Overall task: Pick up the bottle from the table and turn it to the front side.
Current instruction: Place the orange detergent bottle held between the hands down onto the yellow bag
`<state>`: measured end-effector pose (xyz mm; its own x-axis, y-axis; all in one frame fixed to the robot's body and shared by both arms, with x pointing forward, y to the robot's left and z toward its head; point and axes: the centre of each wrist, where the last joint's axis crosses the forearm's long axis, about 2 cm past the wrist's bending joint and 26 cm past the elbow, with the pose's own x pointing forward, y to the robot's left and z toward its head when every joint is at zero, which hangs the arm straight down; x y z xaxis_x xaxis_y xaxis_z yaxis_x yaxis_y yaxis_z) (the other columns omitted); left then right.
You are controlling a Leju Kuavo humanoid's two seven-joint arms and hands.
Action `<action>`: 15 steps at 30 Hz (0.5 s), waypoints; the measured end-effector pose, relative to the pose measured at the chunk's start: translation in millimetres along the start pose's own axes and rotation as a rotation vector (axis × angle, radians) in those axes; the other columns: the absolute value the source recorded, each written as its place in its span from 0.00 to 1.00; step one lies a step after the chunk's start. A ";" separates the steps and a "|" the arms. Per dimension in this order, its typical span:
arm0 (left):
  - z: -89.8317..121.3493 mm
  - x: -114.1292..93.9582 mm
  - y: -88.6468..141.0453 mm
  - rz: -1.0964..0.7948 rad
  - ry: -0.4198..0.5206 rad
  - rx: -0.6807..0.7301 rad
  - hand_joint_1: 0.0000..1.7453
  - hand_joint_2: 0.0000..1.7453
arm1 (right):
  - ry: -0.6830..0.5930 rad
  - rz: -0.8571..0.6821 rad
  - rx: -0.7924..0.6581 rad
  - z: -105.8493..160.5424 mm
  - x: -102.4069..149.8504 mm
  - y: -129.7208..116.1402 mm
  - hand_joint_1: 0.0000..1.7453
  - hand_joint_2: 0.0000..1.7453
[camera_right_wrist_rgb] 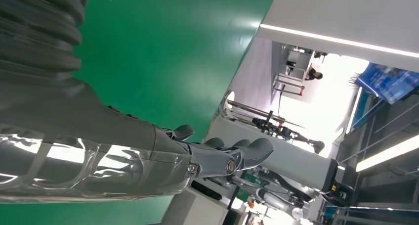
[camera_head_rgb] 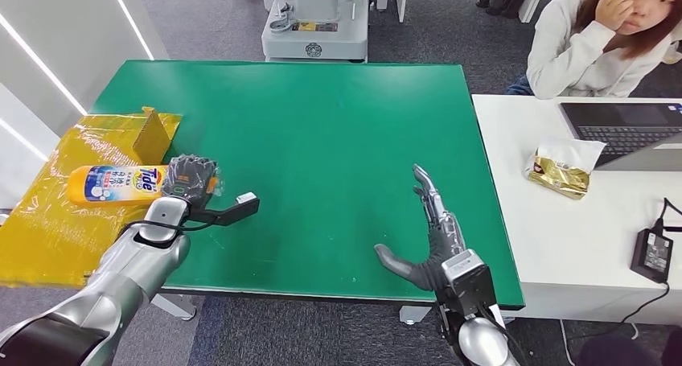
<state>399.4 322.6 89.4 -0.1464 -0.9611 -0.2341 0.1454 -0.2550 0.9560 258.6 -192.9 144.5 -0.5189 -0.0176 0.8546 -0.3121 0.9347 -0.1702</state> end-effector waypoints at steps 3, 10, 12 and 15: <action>0.0 0.3 -1.0 0.027 0.018 -0.042 1.00 1.00 | 0.006 -0.001 0.006 -0.4 1.3 1.0 0.00 1.00; 1.4 -7.4 -4.3 0.095 0.117 -0.104 1.00 1.00 | 0.020 -0.003 0.022 5.5 3.4 2.2 0.00 1.00; 2.2 -10.3 -5.6 0.106 0.147 -0.116 1.00 1.00 | 0.021 -0.005 0.023 6.3 3.1 1.1 0.00 1.00; 5.3 -18.2 -10.5 0.139 0.205 -0.138 1.00 1.00 | 0.023 -0.013 0.030 8.9 2.0 0.0 0.00 1.00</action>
<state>395.3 343.3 84.6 0.0834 -0.9857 -0.1467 0.2844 -0.1175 0.9515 250.4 -196.1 141.8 -0.4961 -0.0206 0.8680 -0.3425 0.9233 -0.1738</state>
